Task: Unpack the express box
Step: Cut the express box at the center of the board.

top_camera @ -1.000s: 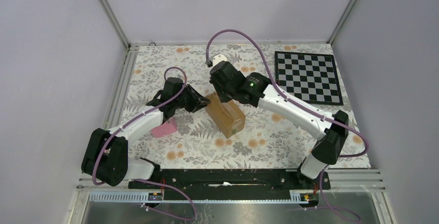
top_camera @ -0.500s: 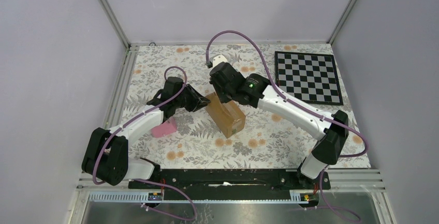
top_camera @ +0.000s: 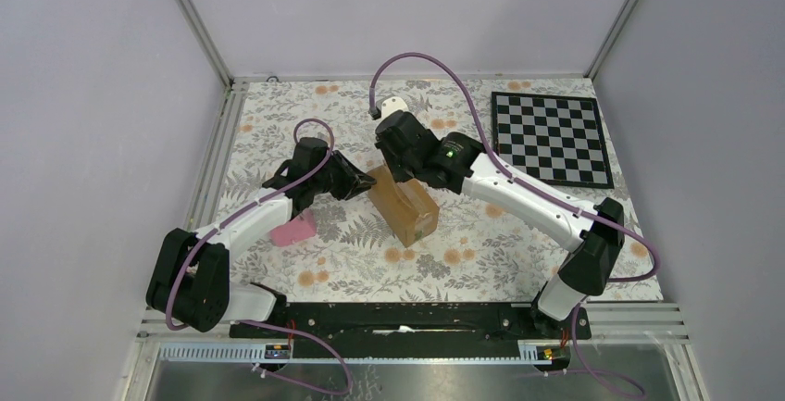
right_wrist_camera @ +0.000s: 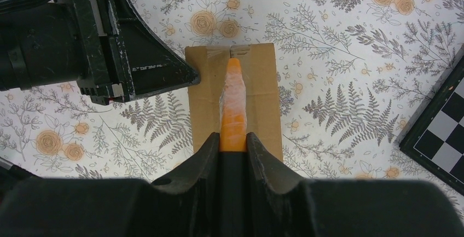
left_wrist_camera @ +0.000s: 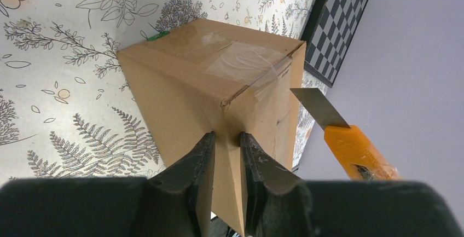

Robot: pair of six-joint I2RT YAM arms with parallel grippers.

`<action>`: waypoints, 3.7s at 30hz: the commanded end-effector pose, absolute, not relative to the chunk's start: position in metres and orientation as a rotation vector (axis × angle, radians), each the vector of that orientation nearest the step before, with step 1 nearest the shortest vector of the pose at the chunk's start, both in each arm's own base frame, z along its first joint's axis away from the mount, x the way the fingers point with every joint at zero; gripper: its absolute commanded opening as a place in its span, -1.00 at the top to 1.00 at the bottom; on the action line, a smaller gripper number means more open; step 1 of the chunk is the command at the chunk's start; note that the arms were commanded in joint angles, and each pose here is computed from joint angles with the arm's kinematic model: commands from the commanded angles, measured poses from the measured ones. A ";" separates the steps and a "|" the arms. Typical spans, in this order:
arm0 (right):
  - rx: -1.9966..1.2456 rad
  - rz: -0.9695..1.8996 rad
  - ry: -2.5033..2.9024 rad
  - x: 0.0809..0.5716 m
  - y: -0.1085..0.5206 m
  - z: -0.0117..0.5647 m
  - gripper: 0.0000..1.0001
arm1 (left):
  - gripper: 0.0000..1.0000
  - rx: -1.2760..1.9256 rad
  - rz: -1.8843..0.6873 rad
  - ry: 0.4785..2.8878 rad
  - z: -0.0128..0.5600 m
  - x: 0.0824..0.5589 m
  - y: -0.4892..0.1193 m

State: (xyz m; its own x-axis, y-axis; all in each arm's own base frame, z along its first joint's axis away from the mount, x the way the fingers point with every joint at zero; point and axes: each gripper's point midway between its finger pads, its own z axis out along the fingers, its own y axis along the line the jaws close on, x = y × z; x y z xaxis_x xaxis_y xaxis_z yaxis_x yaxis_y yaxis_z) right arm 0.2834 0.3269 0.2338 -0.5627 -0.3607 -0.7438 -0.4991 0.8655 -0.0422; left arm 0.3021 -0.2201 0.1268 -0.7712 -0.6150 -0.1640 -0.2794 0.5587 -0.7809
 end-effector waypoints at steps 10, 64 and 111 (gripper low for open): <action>-0.603 0.267 2.207 0.281 0.329 0.240 1.00 | 0.58 -0.764 -0.982 2.428 0.109 0.301 -0.211; -0.673 0.346 2.400 0.226 0.300 0.238 1.00 | 0.84 -1.064 -0.832 2.268 0.126 0.303 -0.204; -0.747 0.452 2.384 0.221 0.318 0.236 1.00 | -0.72 -1.001 -0.502 2.449 0.142 0.276 -0.208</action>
State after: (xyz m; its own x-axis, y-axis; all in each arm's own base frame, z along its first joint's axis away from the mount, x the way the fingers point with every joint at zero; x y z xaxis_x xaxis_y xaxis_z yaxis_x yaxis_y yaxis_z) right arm 0.2249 0.3154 0.2259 -0.6794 -0.4094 -0.6089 -0.5874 0.8008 0.1170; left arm 0.2727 -0.2154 0.1261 -0.6868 -0.6870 -0.2375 -0.5335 0.6983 -0.4773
